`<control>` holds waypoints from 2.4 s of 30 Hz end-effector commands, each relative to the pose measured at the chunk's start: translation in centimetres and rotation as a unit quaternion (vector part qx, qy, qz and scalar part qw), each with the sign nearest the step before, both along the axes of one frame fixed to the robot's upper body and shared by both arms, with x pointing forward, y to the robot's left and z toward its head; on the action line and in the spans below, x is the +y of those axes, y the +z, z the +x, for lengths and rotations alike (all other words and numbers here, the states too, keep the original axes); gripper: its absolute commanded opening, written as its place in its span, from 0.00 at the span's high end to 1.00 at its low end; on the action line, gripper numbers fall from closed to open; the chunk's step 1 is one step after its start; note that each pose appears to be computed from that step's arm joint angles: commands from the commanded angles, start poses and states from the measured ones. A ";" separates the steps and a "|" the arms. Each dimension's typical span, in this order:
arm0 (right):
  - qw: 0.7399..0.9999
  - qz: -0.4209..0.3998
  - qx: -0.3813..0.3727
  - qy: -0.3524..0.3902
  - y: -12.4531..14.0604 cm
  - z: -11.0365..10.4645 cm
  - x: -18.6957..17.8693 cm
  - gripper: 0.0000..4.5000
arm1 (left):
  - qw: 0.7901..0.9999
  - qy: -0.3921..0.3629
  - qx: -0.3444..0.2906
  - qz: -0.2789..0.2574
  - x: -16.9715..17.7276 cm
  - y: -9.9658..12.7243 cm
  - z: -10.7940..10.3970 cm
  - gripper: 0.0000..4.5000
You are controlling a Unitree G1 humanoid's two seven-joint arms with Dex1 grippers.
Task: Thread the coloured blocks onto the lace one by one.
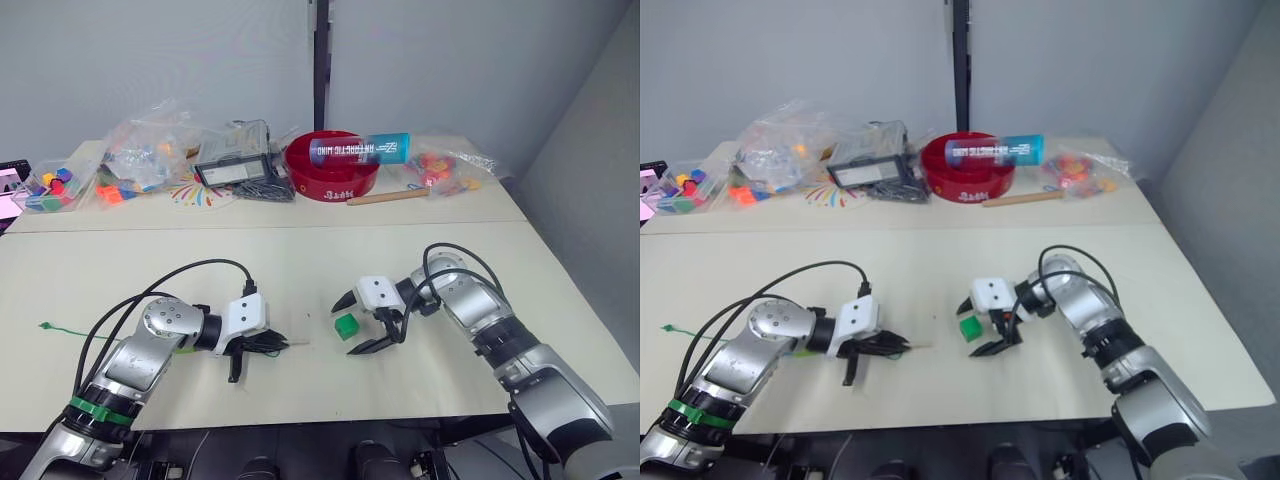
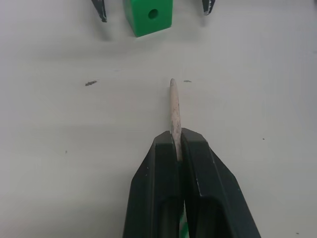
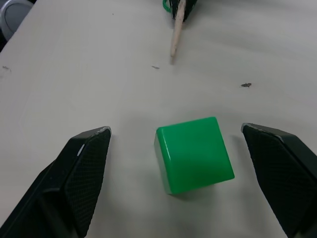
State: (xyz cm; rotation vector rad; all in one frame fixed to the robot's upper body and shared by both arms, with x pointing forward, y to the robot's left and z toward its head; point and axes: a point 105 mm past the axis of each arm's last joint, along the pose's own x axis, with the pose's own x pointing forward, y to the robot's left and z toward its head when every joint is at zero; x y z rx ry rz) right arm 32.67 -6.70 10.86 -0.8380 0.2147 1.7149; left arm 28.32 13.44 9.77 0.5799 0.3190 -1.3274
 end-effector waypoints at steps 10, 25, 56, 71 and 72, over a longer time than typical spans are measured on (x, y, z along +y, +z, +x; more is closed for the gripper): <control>0.998 0.054 0.003 -0.025 1.2 0.1 0.2 0.74 | 1.000 0.004 -0.019 -0.013 -0.1 1.3 -0.5 1.00; 0.984 0.033 0.059 -0.162 -3.0 -3.8 1.3 0.74 | 0.999 0.002 -0.032 0.012 -1.0 0.6 -0.1 1.00; 0.979 0.038 0.057 -0.190 -2.7 -4.3 2.6 0.74 | 0.999 -0.028 -0.024 0.039 -4.0 1.9 -0.4 1.00; 0.979 0.044 0.058 -0.191 -2.3 -4.4 3.6 0.74 | 0.998 -0.030 -0.016 0.051 -5.2 2.2 -0.8 1.00; 0.979 0.045 0.058 -0.192 -2.2 -4.3 3.8 0.74 | 0.998 -0.031 -0.016 0.052 -5.2 2.2 -0.8 1.00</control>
